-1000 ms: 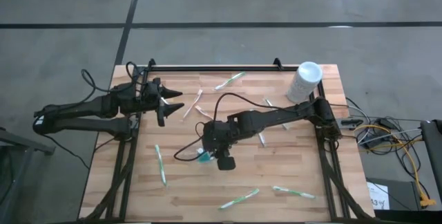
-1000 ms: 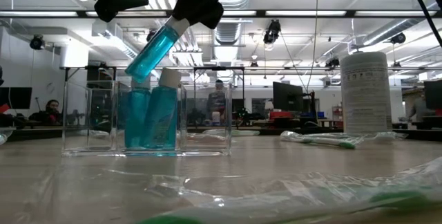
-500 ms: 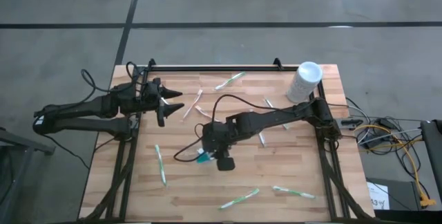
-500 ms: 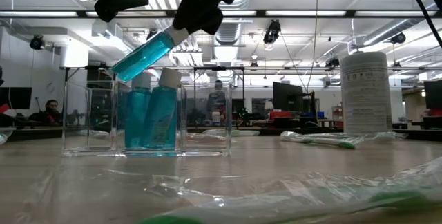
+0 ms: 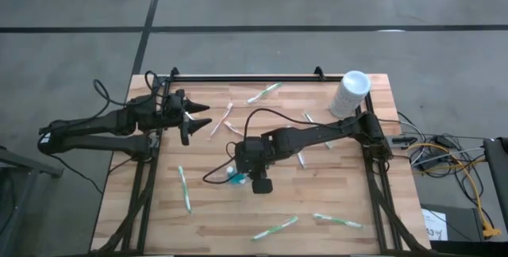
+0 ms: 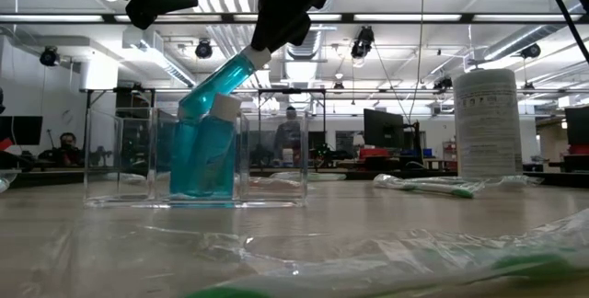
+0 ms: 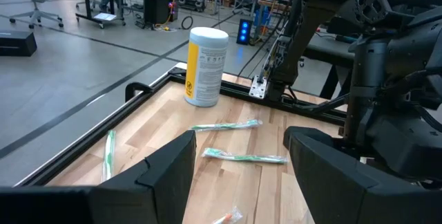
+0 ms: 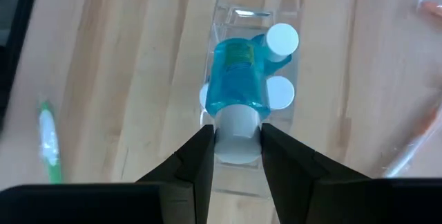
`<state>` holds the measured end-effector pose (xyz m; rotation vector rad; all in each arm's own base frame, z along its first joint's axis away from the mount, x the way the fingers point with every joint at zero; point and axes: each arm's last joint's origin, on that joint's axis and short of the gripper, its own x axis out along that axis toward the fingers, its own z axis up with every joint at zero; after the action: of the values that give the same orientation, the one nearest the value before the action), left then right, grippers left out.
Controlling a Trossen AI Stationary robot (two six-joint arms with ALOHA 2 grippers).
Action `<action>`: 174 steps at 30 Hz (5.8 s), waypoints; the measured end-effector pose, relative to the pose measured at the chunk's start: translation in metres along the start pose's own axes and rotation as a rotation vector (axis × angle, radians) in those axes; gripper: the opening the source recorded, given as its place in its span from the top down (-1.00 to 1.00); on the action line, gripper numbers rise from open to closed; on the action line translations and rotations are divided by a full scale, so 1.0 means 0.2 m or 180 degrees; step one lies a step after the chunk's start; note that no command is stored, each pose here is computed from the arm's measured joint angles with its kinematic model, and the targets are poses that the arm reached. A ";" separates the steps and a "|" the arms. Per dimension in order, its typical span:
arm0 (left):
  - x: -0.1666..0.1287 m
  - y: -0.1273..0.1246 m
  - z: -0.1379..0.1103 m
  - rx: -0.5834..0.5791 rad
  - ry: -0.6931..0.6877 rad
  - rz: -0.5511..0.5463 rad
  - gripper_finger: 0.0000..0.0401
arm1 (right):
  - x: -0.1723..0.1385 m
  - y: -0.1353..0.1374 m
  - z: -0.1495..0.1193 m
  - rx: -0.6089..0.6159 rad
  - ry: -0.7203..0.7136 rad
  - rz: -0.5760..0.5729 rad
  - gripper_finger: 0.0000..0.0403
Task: Pick & Place toothbrushing station
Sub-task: Put the blue mouthwash into the transparent organizer, then put the green toothbrush into the transparent organizer
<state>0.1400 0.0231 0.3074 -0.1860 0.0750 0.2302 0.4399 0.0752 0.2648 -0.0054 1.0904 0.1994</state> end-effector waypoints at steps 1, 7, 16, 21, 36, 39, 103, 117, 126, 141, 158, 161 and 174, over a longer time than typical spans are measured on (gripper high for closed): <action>0.00 0.00 0.00 0.0000 0.0000 0.0002 -0.19 | 0.00 0.00 0.00 -0.0005 -0.0001 -0.0019 0.47; 0.00 0.00 0.00 0.0000 -0.0001 0.0005 -0.19 | 0.00 0.00 0.00 -0.0005 -0.0003 -0.0029 0.47; 0.00 0.00 0.00 0.0000 -0.0002 0.0012 -0.19 | 0.00 0.00 0.02 -0.0002 -0.0156 0.0005 0.47; 0.00 0.00 0.00 0.0001 -0.0002 0.0010 -0.19 | 0.00 0.00 0.03 0.0000 -0.0169 0.0008 0.39; 0.00 0.00 0.00 0.0000 -0.0001 0.0006 -0.19 | -0.03 0.00 0.02 0.0018 -0.0118 -0.0064 0.25; 0.00 0.00 0.00 0.0000 0.0001 -0.0004 -0.19 | -0.11 0.00 0.02 0.0011 -0.0239 -0.0293 0.25; 0.00 0.00 0.00 0.0000 0.0001 -0.0003 -0.19 | -0.59 0.08 -0.89 0.0303 -0.2388 -0.1080 0.25; 0.00 0.00 0.00 0.0000 0.0001 0.0001 -0.19 | -0.60 0.03 -1.00 0.1369 -0.2479 -0.1484 0.19; 0.00 0.00 0.00 0.0000 -0.0001 0.0012 -0.19 | -0.48 -0.05 -1.00 0.1995 -0.2283 -0.1804 0.13; 0.00 0.00 0.00 0.0000 0.0000 0.0009 -0.19 | -0.26 -0.32 -0.95 0.2862 -0.1750 -0.2044 0.15; 0.00 0.00 0.00 0.0001 0.0002 -0.0004 -0.19 | -0.05 -0.57 -0.81 0.3363 -0.0524 -0.1708 0.08; 0.00 0.00 0.00 0.0000 0.0002 -0.0004 -0.19 | -0.01 -0.60 -0.80 0.3481 -0.0398 -0.1582 0.05; 0.00 0.00 0.00 0.0000 0.0002 0.0000 -0.19 | 0.09 -0.64 -0.87 0.3529 0.0199 -0.1640 -0.05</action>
<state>0.1401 0.0231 0.3073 -0.1859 0.0755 0.2301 0.3160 -0.0649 0.1569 0.6944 1.1058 -0.8840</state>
